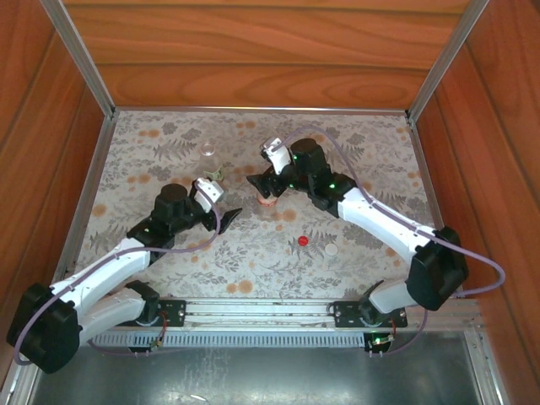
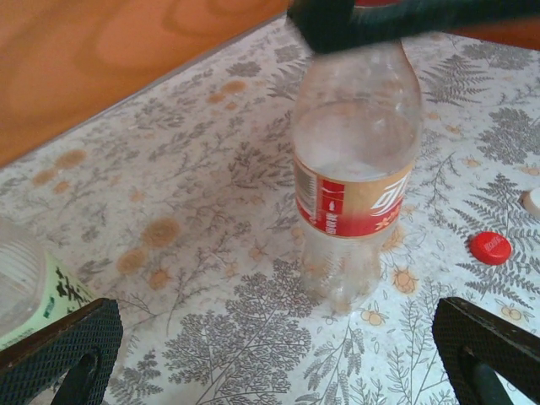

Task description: Screw on the bottle caps

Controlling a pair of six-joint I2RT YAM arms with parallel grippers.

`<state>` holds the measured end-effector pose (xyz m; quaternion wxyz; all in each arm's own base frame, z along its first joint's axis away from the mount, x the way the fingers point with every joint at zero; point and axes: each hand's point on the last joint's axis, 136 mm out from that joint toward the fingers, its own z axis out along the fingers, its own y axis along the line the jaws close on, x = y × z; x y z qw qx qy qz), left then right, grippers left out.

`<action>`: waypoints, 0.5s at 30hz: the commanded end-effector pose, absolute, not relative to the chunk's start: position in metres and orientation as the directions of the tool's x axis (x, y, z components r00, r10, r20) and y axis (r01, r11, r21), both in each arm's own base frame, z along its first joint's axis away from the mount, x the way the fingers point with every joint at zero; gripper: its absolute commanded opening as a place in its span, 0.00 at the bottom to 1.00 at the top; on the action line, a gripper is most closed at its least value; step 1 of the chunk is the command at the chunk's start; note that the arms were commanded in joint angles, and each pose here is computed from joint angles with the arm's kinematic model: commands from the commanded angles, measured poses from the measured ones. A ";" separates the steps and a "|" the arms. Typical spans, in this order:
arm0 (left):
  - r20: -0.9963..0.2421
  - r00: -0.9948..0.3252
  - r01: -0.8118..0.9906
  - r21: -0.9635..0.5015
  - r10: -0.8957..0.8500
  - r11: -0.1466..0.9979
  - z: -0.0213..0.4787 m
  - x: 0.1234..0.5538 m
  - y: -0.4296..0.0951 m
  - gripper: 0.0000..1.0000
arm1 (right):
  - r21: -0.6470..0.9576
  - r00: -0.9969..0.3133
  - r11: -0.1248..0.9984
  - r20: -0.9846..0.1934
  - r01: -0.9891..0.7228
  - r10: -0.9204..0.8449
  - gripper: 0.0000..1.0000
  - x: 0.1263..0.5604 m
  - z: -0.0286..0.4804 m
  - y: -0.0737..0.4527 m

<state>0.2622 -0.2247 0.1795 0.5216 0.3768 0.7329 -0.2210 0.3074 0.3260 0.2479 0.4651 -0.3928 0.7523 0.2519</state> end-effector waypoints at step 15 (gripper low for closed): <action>-0.955 -0.085 0.833 0.089 0.285 0.546 0.188 0.255 -0.243 1.00 | 0.091 -0.646 0.880 -0.714 -0.467 -0.269 1.00 0.223 0.200 0.174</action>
